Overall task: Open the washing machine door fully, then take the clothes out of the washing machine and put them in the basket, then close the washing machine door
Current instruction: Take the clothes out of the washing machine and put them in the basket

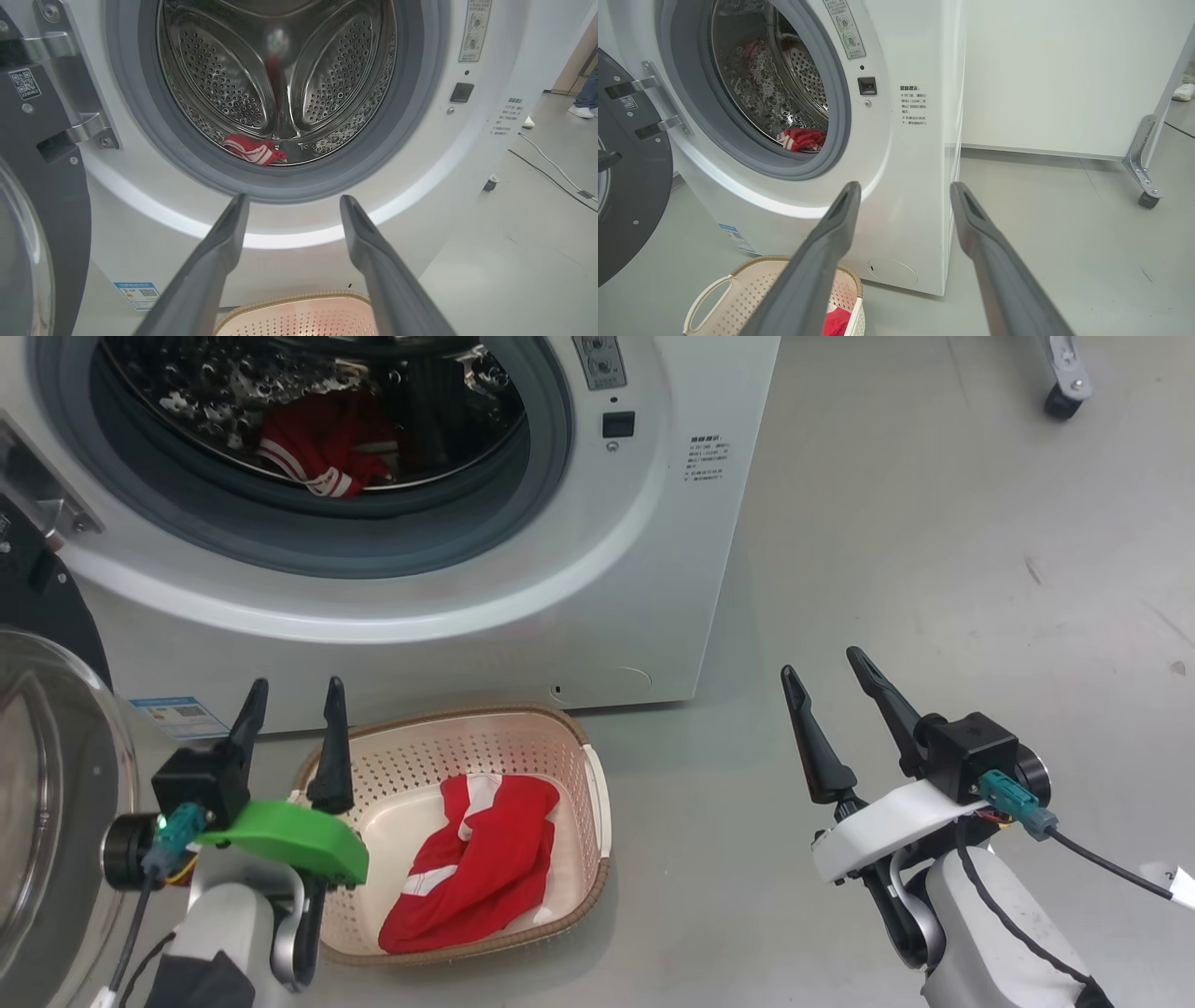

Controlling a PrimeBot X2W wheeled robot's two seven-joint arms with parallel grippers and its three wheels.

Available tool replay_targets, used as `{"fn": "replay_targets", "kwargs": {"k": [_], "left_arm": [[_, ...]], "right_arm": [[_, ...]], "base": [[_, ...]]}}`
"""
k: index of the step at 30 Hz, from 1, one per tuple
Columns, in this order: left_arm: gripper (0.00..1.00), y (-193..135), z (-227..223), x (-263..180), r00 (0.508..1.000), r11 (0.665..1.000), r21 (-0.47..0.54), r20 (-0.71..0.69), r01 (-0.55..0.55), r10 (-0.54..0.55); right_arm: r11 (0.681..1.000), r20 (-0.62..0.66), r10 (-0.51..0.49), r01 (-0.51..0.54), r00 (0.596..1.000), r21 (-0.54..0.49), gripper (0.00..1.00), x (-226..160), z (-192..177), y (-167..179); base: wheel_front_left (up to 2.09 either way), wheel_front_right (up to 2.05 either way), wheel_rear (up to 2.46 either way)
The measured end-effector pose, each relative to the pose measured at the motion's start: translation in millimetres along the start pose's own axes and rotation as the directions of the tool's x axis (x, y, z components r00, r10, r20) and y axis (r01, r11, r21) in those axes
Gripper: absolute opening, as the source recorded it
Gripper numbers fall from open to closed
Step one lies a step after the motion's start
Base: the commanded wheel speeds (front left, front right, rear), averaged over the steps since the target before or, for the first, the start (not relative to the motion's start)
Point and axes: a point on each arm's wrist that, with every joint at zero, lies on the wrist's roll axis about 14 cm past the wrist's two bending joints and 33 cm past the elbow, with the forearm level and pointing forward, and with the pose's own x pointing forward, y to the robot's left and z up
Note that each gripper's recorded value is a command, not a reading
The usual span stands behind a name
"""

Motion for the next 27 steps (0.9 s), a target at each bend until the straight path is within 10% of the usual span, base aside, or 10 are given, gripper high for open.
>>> {"fn": "replay_targets", "kwargs": {"k": [27], "left_arm": [[1.0,4.8,-0.7,-61.4,0.998,0.998,0.022,0.019,-0.054,0.053]], "right_arm": [[0.999,0.024,-0.046,0.046,0.999,0.008,1.0,-32.7,9.4,1.5]], "base": [[0.0,0.0,0.0]]}}
